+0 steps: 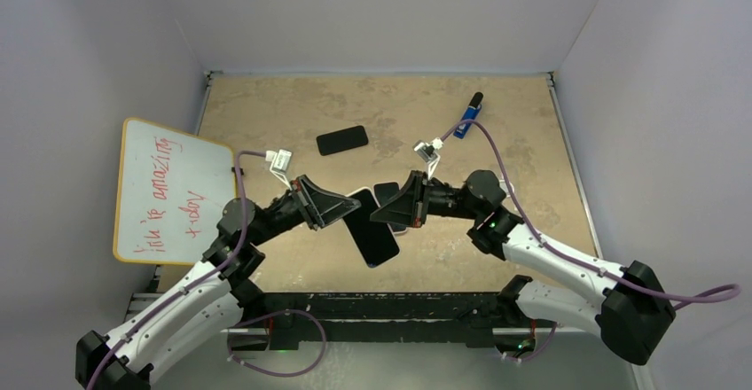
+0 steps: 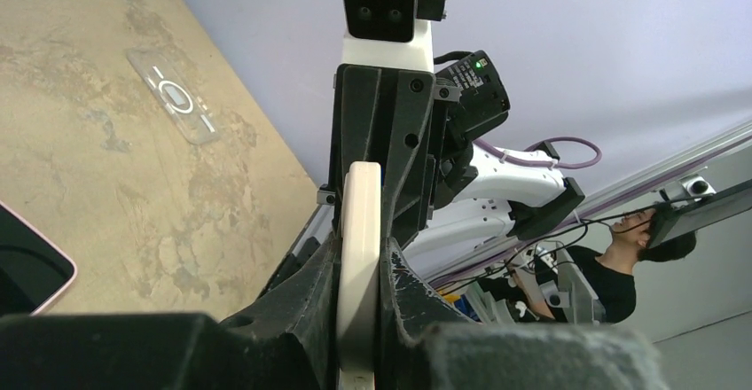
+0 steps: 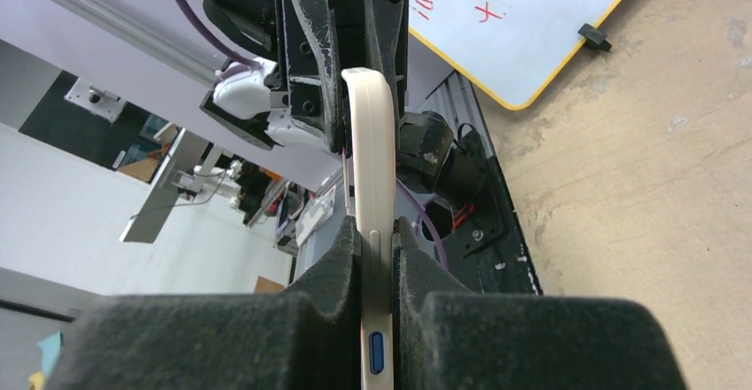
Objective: Put the phone into the phone case
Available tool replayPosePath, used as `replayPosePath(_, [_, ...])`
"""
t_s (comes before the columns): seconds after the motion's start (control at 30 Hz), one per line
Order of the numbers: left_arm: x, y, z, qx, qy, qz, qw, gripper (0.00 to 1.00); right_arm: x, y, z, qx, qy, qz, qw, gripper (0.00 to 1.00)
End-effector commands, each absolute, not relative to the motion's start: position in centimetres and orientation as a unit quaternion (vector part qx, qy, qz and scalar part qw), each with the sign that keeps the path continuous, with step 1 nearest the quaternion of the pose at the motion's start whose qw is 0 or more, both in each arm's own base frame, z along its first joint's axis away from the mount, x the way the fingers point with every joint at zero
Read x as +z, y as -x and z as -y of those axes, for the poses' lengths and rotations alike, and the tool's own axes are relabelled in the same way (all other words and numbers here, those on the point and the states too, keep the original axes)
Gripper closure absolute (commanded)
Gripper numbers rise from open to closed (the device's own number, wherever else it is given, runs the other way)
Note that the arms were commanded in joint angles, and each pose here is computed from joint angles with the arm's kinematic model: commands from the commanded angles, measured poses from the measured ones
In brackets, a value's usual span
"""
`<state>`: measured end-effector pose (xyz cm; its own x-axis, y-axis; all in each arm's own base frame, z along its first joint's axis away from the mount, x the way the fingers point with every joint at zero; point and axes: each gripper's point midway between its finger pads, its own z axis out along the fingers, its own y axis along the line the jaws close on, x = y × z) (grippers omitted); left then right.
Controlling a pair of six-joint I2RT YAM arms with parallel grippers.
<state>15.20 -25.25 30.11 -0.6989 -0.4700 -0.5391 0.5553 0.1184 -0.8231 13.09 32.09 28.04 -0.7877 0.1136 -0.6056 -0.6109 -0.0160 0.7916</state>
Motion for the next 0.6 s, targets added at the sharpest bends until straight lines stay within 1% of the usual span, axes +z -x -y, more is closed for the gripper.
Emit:
replayPosePath(0.0, [32.8, -14.3, 25.0, -0.688, -0.063, -0.593, 0.413, 1.00, 28.4, -12.8, -32.0, 0.686, 0.201, -0.645, 0.270, 1.00])
replayPosePath(0.03, [32.7, -14.1, 25.0, -0.687, -0.068, -0.594, 0.413, 1.00, 28.5, -12.7, -32.0, 0.688, 0.202, -0.643, 0.270, 0.96])
replayPosePath(0.1, [32.6, -13.8, 25.0, -0.686, -0.078, -0.595, 0.412, 1.00, 28.9, -12.8, -31.9, 0.689, 0.200, -0.642, 0.273, 0.84])
replayPosePath(0.3, [32.9, -13.0, 25.0, -0.689, -0.103, -0.586, 0.413, 1.00, 29.2, -13.1, -32.0, 0.683, 0.199, -0.643, 0.282, 0.66])
replayPosePath(0.47, [32.8, -13.2, 25.1, -0.684, -0.103, -0.591, 0.415, 1.00, 28.9, -13.7, -32.5, 0.678, 0.203, -0.647, 0.284, 0.63])
replayPosePath(0.57, [33.3, -13.8, 24.9, -0.679, -0.094, -0.588, 0.431, 1.00, 27.1, -13.4, -32.8, 0.671, 0.214, -0.661, 0.258, 0.54])
